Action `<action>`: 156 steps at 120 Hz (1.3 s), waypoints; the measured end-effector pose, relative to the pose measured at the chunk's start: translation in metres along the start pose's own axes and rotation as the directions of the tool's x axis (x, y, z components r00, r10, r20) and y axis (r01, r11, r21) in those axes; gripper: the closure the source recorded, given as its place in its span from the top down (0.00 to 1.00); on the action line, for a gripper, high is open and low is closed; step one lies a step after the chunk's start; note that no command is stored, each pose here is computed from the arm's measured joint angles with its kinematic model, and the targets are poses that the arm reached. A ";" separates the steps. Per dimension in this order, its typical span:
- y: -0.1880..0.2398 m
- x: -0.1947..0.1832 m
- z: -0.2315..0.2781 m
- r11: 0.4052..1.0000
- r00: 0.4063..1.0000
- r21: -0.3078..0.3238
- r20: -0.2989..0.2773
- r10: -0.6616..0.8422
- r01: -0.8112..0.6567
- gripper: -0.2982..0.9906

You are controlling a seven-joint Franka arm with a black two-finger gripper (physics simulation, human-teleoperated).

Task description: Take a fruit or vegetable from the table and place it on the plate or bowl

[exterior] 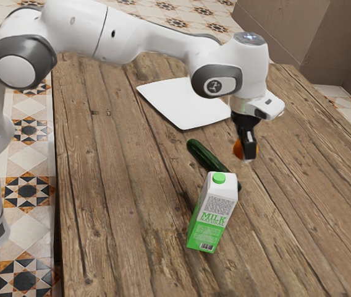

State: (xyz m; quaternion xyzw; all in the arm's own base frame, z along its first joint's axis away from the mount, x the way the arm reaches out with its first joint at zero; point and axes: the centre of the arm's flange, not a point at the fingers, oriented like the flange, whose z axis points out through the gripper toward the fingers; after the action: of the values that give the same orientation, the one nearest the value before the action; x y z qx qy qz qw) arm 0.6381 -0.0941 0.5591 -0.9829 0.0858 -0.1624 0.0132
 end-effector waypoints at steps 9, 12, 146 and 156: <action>-0.041 0.011 -0.008 0.998 0.998 0.043 -0.029 -0.047 0.048 0.48; -0.059 0.013 -0.010 0.996 0.997 0.058 -0.038 -0.068 0.071 0.48; -0.394 -0.079 0.018 0.856 0.864 0.122 -0.040 -0.502 0.503 0.70; -0.395 -0.077 0.014 0.859 0.867 0.118 -0.049 -0.497 0.499 0.73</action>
State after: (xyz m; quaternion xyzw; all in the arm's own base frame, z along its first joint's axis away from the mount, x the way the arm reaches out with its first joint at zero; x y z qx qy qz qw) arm 0.6352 0.3086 0.5427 -0.9674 -0.1813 -0.1736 0.0327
